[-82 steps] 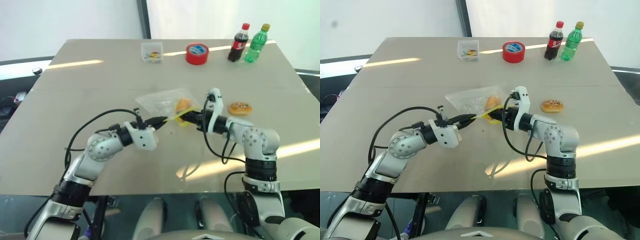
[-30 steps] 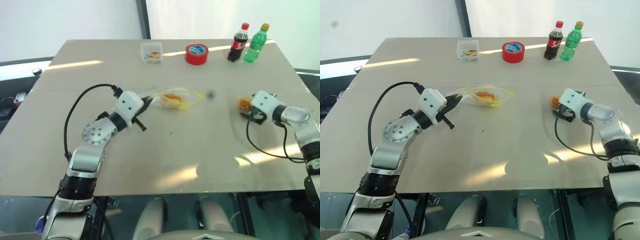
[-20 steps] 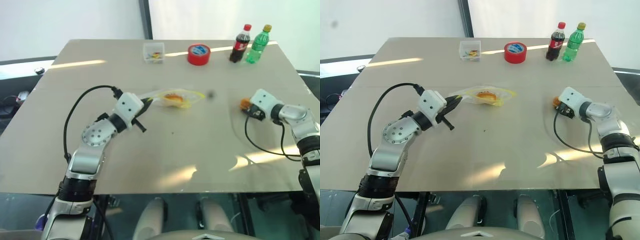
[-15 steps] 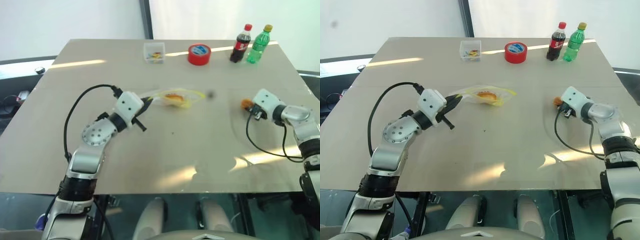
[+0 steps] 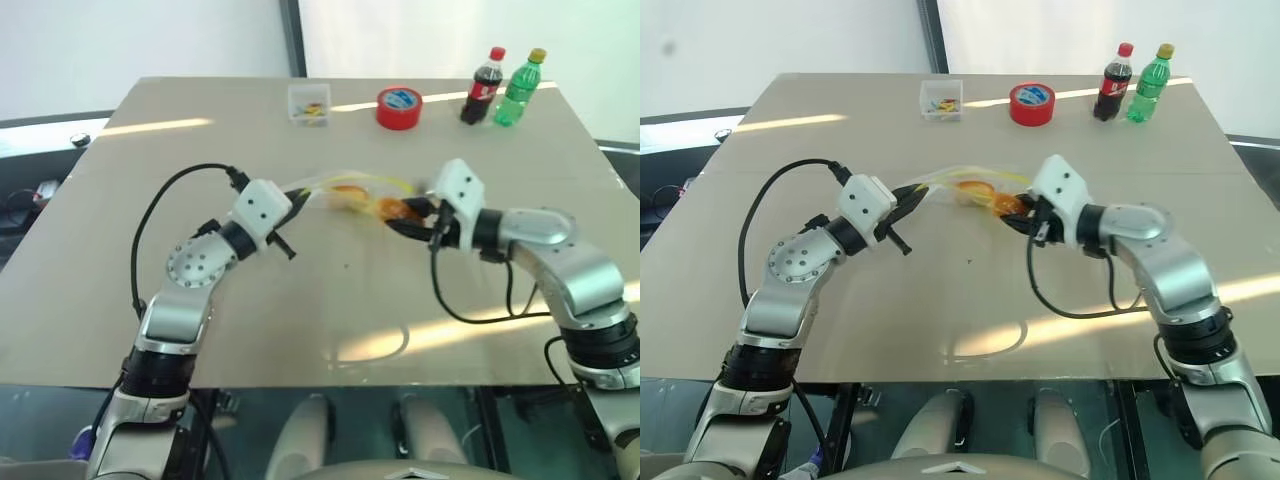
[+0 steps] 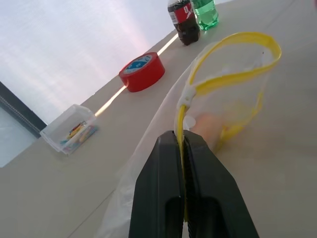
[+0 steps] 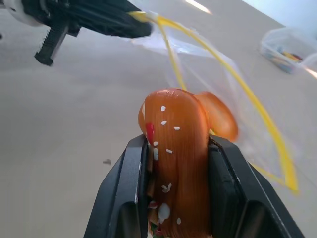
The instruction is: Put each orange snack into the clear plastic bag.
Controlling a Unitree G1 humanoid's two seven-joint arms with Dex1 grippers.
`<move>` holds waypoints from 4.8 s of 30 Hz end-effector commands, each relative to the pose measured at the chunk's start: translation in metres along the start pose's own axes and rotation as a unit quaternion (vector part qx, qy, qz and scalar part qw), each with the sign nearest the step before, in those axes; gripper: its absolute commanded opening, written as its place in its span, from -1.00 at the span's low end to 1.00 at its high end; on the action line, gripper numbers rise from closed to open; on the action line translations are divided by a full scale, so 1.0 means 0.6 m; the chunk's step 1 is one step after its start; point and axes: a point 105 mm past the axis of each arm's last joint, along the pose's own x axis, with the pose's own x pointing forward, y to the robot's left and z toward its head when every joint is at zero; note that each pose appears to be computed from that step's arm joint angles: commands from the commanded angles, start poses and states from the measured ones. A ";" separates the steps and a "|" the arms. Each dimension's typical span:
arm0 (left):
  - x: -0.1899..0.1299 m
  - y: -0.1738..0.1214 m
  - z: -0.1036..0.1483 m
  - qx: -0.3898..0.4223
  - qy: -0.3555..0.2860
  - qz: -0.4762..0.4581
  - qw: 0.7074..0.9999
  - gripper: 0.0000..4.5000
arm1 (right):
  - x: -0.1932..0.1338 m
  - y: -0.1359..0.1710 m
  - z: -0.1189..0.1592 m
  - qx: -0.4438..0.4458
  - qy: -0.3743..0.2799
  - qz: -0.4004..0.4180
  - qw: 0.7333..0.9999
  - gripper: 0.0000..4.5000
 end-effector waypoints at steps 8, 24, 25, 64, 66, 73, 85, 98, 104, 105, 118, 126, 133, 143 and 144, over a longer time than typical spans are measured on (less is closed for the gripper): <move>-0.005 -0.021 0.032 0.053 -0.035 -0.025 0.998 -1.00 | 0.021 -0.047 0.015 -0.037 0.021 -0.051 0.998 -0.35; -0.012 -0.045 0.025 0.085 -0.026 -0.066 0.994 -1.00 | 0.079 -0.045 0.021 -0.041 0.038 -0.065 0.996 -0.35; -0.013 -0.046 0.023 0.090 -0.024 -0.070 0.993 -1.00 | 0.078 -0.046 0.023 -0.040 0.038 -0.064 0.996 -0.35; 0.000 0.013 0.014 -0.011 -0.018 0.001 1.000 -1.00 | 0.041 -0.105 -0.074 -0.212 0.066 -0.125 0.967 0.82; -0.001 0.013 0.016 -0.009 -0.018 0.002 1.000 -1.00 | 0.049 -0.107 -0.065 -0.216 0.052 -0.115 0.968 0.82; -0.006 0.015 0.017 -0.008 -0.018 0.009 1.000 -1.00 | 0.063 -0.091 -0.053 -0.215 0.024 -0.079 0.973 -0.25; 0.016 0.069 0.057 -0.032 -0.065 0.056 0.996 -1.00 | -0.020 -0.171 0.010 -0.256 0.030 -0.174 0.950 -0.97; 0.035 0.081 0.072 0.088 -0.102 0.072 0.988 -1.00 | -0.113 -0.182 0.001 -0.319 0.092 -0.297 0.896 -0.97; 0.013 -0.025 0.005 0.094 -0.054 -0.037 0.993 -1.00 | -0.079 -0.077 -0.104 -0.233 0.124 -0.245 0.933 -0.97; 0.010 -0.034 -0.002 0.092 -0.049 -0.047 0.993 -1.00 | -0.077 -0.063 -0.114 -0.217 0.124 -0.238 0.939 -0.97; 0.005 -0.044 0.009 0.170 -0.056 -0.064 0.982 -1.00 | -0.047 0.032 -0.030 -0.186 0.052 -0.087 0.977 -0.07; 0.006 -0.057 0.019 0.192 -0.062 -0.072 0.977 -1.00 | 0.054 0.053 0.020 -0.271 0.008 -0.042 0.962 -0.07; 0.006 -0.052 0.024 0.201 -0.061 -0.065 0.976 -1.00 | 0.077 0.060 0.027 -0.291 -0.008 -0.013 0.957 -0.07; 0.003 -0.051 0.024 0.204 -0.057 -0.058 0.976 -1.00 | 0.097 0.062 0.039 -0.316 -0.027 -0.010 0.948 -0.78; 0.003 -0.051 0.024 0.204 -0.057 -0.057 0.976 -1.00 | 0.098 0.061 0.039 -0.317 -0.027 -0.011 0.948 -0.78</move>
